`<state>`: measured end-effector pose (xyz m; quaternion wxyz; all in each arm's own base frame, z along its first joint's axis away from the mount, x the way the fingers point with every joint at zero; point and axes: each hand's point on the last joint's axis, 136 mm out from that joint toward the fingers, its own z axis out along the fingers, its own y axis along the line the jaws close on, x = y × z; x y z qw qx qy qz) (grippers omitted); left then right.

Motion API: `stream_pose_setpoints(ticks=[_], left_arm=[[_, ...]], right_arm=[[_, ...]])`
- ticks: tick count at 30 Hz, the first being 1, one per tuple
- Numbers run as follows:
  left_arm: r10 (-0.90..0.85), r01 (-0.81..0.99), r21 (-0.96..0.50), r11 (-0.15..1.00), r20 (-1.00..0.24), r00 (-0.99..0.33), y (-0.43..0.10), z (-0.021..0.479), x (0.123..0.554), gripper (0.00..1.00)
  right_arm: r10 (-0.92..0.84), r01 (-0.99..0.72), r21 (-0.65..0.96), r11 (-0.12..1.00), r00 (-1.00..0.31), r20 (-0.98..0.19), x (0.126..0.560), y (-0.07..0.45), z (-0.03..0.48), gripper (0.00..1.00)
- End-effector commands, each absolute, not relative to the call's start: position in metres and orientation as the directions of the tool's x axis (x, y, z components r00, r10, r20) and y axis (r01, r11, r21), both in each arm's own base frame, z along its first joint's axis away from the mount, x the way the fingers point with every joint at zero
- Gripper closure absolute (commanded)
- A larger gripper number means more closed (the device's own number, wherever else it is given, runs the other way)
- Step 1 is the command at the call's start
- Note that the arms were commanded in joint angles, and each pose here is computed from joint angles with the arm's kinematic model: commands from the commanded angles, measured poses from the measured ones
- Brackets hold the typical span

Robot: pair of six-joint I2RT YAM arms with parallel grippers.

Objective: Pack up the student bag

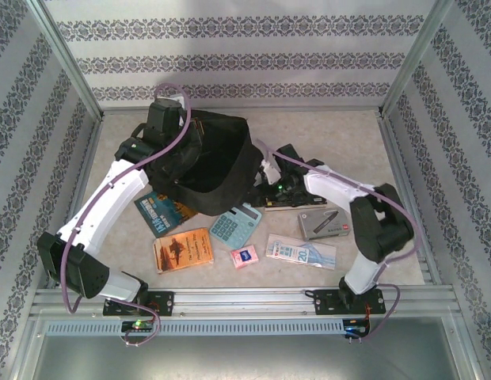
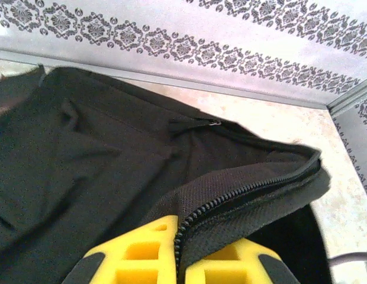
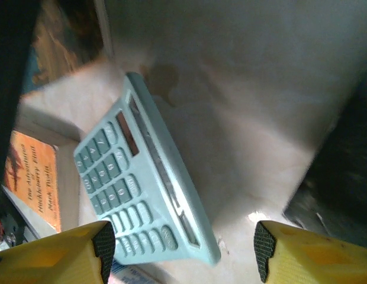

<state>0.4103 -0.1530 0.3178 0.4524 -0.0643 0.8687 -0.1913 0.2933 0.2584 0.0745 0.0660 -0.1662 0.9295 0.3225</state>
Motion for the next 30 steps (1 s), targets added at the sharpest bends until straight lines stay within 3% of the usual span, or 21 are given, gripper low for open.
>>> stream_pose_setpoints(ticks=[1, 9, 18, 26, 30], left_arm=[[-0.387, 0.069, -0.49, 0.869, -0.76, -0.522, -0.159, 0.348, 0.422, 1.0], [-0.43, 0.024, -0.504, 0.863, -0.76, -0.487, -0.148, 0.355, 0.434, 1.0], [-0.456, -0.025, -0.51, 0.86, -0.745, -0.487, -0.134, 0.346, 0.441, 1.0], [-0.487, -0.05, -0.531, 0.846, -0.73, -0.48, -0.125, 0.342, 0.444, 1.0], [-0.485, -0.051, -0.527, 0.848, -0.734, -0.475, -0.123, 0.344, 0.443, 1.0]], right_arm=[[-0.326, -0.431, 0.622, 0.654, -0.902, -0.282, 0.296, 0.283, 0.073, 0.35], [-0.344, -0.412, 0.614, 0.673, -0.91, -0.233, 0.297, 0.291, 0.047, 0.39], [-0.37, -0.376, 0.657, 0.654, -0.916, -0.156, 0.28, 0.295, 0.027, 0.67], [-0.326, -0.385, 0.641, 0.664, -0.921, -0.215, 0.283, 0.287, 0.039, 0.92], [-0.255, -0.363, 0.617, 0.698, -0.931, -0.259, 0.292, 0.271, 0.056, 0.99]])
